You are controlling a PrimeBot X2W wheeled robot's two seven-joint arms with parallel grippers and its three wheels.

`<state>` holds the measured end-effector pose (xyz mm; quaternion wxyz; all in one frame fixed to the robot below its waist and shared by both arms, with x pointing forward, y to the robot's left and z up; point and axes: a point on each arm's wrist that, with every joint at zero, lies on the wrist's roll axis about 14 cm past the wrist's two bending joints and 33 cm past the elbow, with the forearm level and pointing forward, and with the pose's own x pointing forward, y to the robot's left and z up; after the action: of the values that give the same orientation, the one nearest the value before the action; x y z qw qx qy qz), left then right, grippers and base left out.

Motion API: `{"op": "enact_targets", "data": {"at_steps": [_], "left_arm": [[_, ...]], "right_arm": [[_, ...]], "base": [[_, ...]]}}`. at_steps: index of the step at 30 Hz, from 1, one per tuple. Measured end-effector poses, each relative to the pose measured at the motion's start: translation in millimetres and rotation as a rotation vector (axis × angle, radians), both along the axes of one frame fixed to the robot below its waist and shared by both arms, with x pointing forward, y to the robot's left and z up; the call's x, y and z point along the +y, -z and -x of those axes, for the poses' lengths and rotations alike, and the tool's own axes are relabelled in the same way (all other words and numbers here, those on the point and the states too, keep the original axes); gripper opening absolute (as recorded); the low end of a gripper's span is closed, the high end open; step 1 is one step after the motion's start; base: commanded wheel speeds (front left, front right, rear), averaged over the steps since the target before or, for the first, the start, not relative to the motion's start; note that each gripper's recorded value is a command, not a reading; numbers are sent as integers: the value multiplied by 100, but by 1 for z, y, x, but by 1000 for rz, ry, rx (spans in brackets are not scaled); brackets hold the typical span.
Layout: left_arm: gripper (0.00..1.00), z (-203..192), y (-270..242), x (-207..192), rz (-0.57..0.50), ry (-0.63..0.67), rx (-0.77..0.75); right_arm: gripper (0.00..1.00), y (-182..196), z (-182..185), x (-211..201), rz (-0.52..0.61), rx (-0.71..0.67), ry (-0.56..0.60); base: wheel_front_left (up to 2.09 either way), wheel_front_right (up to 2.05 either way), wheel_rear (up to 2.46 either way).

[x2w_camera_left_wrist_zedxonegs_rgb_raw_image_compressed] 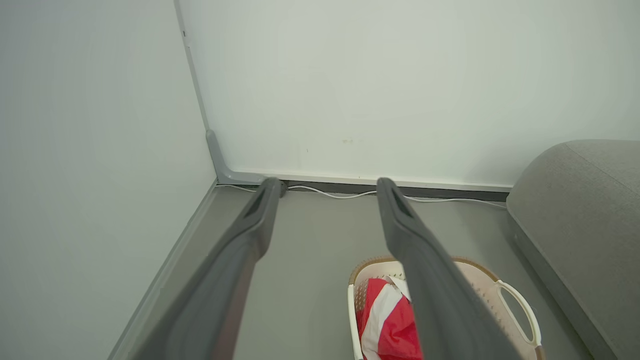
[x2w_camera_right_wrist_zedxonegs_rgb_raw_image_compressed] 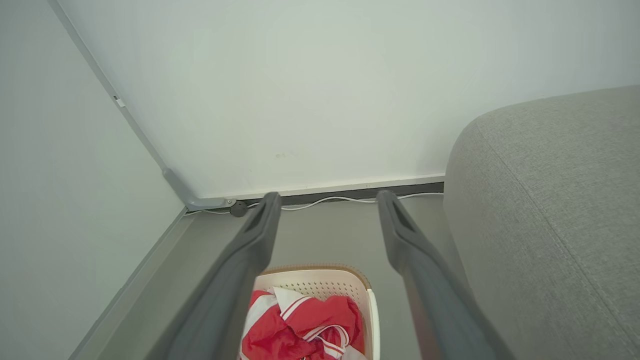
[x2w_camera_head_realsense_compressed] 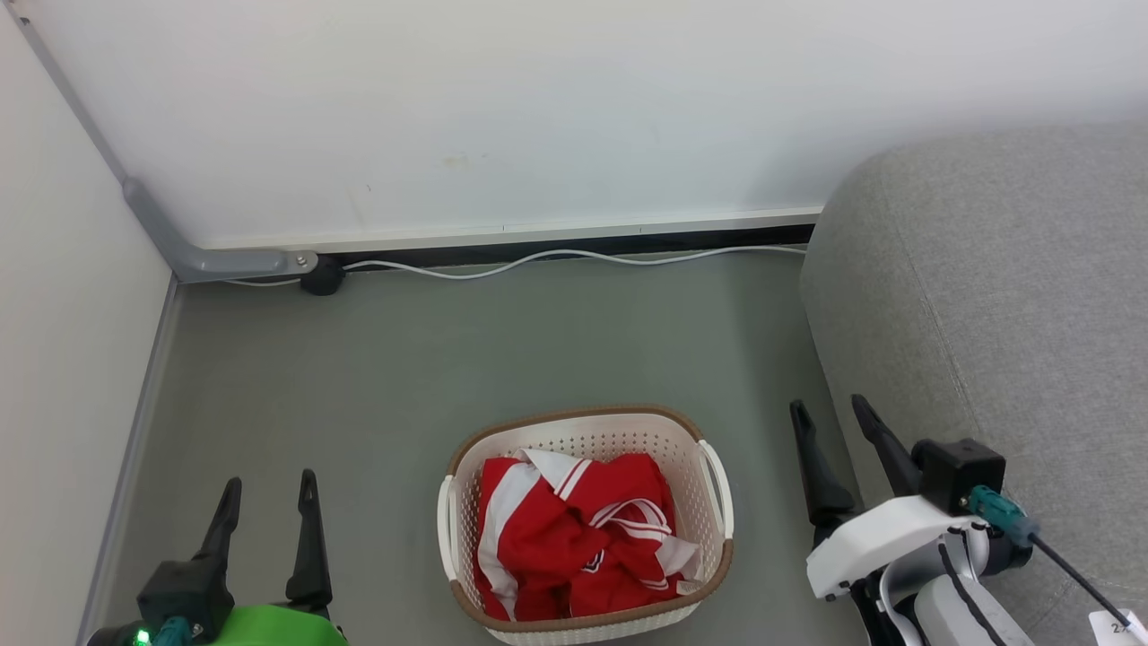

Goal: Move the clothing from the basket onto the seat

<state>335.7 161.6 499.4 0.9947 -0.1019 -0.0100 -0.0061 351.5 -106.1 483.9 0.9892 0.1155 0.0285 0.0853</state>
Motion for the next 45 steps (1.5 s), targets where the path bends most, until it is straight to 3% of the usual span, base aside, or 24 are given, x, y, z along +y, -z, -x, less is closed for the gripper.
{"op": "enact_targets", "data": {"at_steps": [9, 45], "left_arm": [[100, 5, -3, -7, -93, 24, -32], [100, -1, 12, -12, -104, 62, 15]], "right_arm": [[100, -5, 3, 10, 100, -56, -43], [100, 7, -5, 2, 97, -22, -18]], "base": [[0, 0, 0], [0, 0, 0]]}}
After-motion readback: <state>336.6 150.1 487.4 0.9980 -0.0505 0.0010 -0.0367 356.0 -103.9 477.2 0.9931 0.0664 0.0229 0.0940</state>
